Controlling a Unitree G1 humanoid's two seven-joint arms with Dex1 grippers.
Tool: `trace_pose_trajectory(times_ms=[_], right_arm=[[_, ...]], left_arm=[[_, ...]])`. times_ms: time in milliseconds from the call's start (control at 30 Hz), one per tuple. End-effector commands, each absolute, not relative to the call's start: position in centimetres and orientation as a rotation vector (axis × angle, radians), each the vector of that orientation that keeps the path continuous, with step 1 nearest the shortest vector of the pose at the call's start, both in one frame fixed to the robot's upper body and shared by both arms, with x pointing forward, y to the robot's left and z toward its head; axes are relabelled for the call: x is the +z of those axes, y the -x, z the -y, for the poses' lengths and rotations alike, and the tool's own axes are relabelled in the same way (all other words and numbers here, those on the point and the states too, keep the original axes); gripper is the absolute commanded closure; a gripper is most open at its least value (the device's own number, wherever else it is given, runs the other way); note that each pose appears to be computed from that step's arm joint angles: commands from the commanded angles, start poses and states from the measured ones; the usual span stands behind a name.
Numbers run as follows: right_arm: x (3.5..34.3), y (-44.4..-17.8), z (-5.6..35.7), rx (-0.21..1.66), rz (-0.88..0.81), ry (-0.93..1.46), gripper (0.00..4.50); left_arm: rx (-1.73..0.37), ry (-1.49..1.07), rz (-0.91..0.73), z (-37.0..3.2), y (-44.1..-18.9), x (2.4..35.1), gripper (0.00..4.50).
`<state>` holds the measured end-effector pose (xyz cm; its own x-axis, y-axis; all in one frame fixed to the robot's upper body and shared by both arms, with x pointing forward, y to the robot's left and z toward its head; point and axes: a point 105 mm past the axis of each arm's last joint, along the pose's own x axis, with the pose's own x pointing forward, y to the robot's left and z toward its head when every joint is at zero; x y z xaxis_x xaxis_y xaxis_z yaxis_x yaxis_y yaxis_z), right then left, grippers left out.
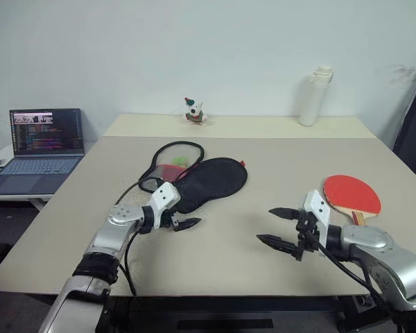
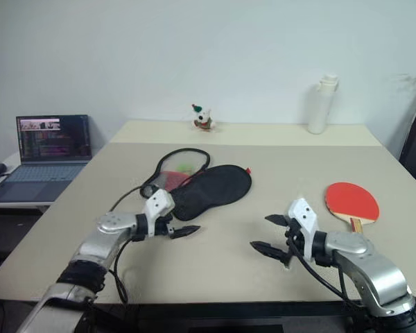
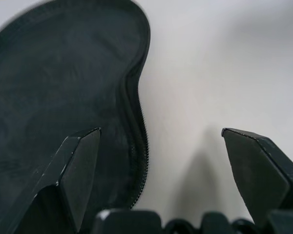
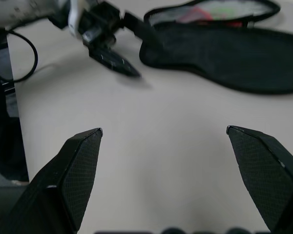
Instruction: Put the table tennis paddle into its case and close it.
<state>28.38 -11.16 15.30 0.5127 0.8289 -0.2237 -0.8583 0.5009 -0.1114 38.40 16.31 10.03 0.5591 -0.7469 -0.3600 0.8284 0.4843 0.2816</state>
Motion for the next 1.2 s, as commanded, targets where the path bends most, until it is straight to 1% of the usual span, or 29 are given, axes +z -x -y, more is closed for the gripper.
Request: trace_pose_trajectory(times_ms=[33, 200, 300, 400, 433, 467, 633, 667, 767, 867, 933, 1033, 1100, 1200], right_arm=[[16.7, -28.2, 10.6, 1.031, -0.088, 0.240, 0.00], [16.7, -28.0, 10.7, 1.016, -0.084, 0.238, 0.00], [16.7, -27.9, 10.7, 1.006, -0.080, 0.237, 0.00], [16.8, -28.0, 10.8, 0.994, -0.076, 0.234, 0.00], [16.8, -28.0, 10.9, 0.990, -0.075, 0.233, 0.00], [16.8, -28.1, 10.9, 0.987, -0.074, 0.233, 0.00], [17.0, -28.3, 11.2, 0.970, -0.067, 0.233, 0.00], [17.0, -28.4, 11.2, 0.966, -0.066, 0.232, 0.00], [17.1, -28.6, 11.5, 0.956, -0.066, 0.230, 0.00], [17.1, -28.7, 11.8, 0.948, -0.069, 0.233, 0.00], [17.2, -28.7, 12.0, 0.946, -0.071, 0.235, 0.00], [17.1, -28.6, 12.4, 0.940, -0.081, 0.243, 0.00], [17.0, -28.6, 12.8, 0.934, -0.087, 0.249, 0.00], [17.1, -28.6, 13.3, 0.925, -0.094, 0.253, 0.00]], left_arm=[[-0.994, -0.480, -0.212, -16.0, -39.1, 9.9, 0.17], [-0.984, -0.504, -0.266, -16.6, -39.6, 8.9, 0.17], [-0.983, -0.501, -0.277, -17.0, -39.6, 8.8, 0.76], [-0.998, -0.484, -0.285, -17.2, -39.4, 8.7, 1.78], [-1.004, -0.473, -0.285, -17.2, -39.3, 8.7, 2.05], [-1.007, -0.457, -0.283, -17.2, -39.2, 8.8, 2.48], [-1.012, -0.343, -0.259, -16.8, -38.9, 9.4, 4.30], [-1.000, -0.270, -0.244, -16.5, -38.9, 9.8, 4.48], [-1.000, -0.158, -0.227, -15.2, -38.4, 10.3, 4.48], [-1.024, -0.093, -0.260, -12.1, -37.0, 9.9, 4.48], [-1.027, -0.065, -0.278, -10.7, -36.3, 9.9, 4.48], [-1.051, -0.012, -0.289, -7.5, -35.3, 10.0, 4.48], [-1.056, 0.010, -0.297, -5.7, -35.1, 9.9, 4.48], [-1.021, 0.022, -0.285, -3.9, -35.7, 10.0, 4.48]])
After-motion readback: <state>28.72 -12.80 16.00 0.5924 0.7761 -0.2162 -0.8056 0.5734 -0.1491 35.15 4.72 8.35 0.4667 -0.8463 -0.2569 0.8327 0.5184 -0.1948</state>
